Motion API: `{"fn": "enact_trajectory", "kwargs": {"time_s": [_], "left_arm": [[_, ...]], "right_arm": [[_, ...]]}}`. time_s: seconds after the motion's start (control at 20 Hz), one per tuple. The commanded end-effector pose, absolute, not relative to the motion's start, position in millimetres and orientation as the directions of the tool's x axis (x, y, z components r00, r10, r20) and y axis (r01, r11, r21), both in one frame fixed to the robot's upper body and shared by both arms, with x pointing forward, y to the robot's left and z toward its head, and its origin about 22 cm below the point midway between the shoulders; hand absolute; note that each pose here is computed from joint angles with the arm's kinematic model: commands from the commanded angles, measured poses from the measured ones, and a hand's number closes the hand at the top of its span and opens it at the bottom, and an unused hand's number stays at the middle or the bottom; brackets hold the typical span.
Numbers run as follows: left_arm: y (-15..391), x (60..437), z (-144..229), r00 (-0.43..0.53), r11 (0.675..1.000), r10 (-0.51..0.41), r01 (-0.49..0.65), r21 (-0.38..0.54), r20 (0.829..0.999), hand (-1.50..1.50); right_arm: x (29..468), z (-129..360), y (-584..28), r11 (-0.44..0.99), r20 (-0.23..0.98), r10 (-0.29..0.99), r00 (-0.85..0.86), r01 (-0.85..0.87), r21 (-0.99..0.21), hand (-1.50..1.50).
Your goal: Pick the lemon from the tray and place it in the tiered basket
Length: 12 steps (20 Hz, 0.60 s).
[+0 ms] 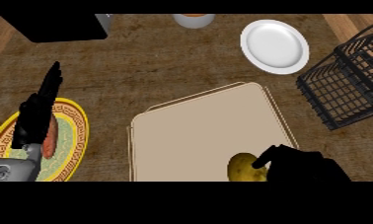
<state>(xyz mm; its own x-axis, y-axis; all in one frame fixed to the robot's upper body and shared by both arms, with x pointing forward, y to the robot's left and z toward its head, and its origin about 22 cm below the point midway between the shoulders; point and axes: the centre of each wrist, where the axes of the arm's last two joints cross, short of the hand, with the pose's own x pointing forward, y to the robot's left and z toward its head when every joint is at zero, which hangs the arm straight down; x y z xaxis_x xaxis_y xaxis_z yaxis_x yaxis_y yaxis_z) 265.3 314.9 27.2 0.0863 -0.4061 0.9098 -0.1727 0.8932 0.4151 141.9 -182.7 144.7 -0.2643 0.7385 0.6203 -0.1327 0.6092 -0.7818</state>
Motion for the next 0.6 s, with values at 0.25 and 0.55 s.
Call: {"fn": "enact_trajectory", "kwargs": {"time_s": [0.25,0.55], "left_arm": [[307,260,23,0.080,0.895,-0.405,-0.168,0.412,0.911,0.00],[316,259,25,0.072,0.907,-0.386,-0.152,0.393,0.920,0.00]], "right_arm": [[123,224,-216,0.573,0.500,0.800,-0.331,0.174,-0.801,1.50],[147,240,-237,0.531,0.476,0.837,-0.271,0.183,-0.828,1.50]]}}
